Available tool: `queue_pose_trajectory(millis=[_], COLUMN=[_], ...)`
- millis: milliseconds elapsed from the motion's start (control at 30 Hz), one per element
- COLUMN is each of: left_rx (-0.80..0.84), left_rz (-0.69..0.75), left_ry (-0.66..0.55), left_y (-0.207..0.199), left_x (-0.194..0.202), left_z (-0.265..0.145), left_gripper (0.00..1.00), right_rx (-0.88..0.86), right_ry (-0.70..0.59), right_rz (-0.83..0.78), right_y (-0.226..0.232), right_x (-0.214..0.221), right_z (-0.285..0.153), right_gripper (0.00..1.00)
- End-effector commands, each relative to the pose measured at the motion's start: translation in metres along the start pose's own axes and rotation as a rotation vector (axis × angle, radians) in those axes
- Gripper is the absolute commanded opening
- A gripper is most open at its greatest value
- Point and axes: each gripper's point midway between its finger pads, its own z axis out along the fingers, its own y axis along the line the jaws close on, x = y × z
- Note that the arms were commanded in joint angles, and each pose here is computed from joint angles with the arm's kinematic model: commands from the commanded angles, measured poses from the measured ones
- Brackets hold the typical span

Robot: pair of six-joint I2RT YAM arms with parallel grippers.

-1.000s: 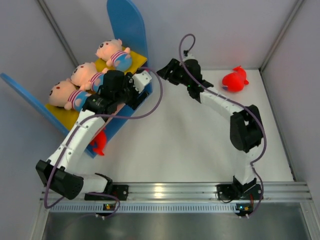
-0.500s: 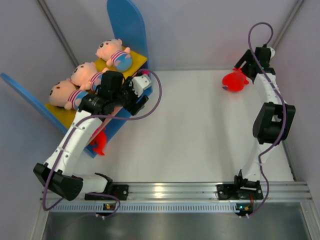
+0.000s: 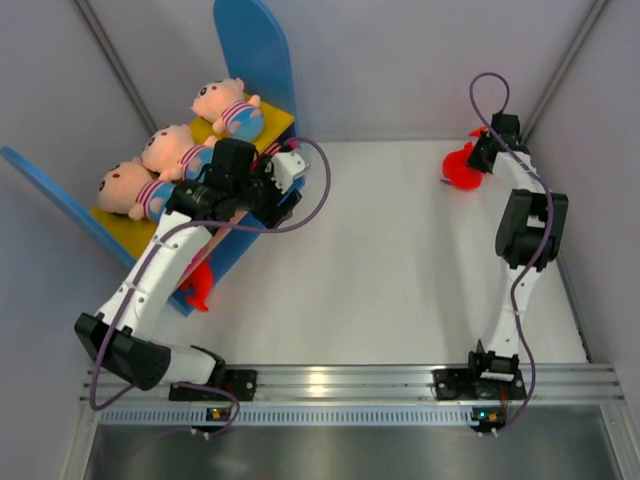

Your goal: Place and organize the stuffed toys onto the shelf

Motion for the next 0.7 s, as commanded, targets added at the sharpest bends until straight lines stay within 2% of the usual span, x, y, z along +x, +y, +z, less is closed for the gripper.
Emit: queue_pose_trajectory(millis=[0, 133, 267, 300, 367, 433, 467, 500, 567, 600, 667], left_rx=[0.018, 0.065, 0.06, 0.053, 0.053, 0.053, 0.047, 0.023, -0.004, -0.015, -0.006], left_rz=[0.015, 0.015, 0.062, 0.106, 0.185, 0.343, 0.403, 0.502, 0.573, 0.615, 0.646], left_ry=[-0.056, -0.086, -0.056, -0.065, -0.096, -0.17, -0.194, -0.222, -0.222, -0.223, -0.23], left_y=[-0.006, -0.03, -0.046, -0.05, -0.057, -0.067, -0.07, -0.07, -0.067, -0.066, -0.067], left_x=[-0.017, -0.011, 0.01, 0.019, 0.025, 0.03, 0.031, 0.032, 0.035, 0.035, 0.034], left_z=[-0.011, -0.025, -0.038, -0.048, -0.06, -0.08, -0.087, -0.096, -0.1, -0.102, -0.101], left_gripper=[0.68, 0.66, 0.64, 0.64, 0.66, 0.7, 0.76, 0.77, 0.79, 0.8, 0.81], right_rx=[-0.027, -0.099, -0.184, -0.221, -0.274, -0.377, -0.396, -0.448, -0.534, -0.626, -0.755], right_ry=[-0.024, -0.07, -0.083, -0.069, -0.04, 0.018, 0.036, 0.071, 0.1, 0.144, 0.181], right_rz=[-0.015, -0.028, -0.056, -0.083, -0.071, -0.063, -0.069, -0.111, -0.146, -0.173, -0.172], right_y=[0.009, 0.032, 0.076, 0.095, 0.104, 0.127, 0.13, 0.149, 0.175, 0.201, 0.233], right_x=[0.0, 0.008, 0.044, 0.061, 0.089, 0.116, 0.126, 0.146, 0.161, 0.183, 0.196], right_z=[-0.037, -0.097, -0.196, -0.215, -0.255, -0.286, -0.305, -0.323, -0.354, -0.378, -0.41], right_gripper=[0.0, 0.0, 0.0, 0.0, 0.0, 0.0, 0.0, 0.0, 0.0, 0.0, 0.0])
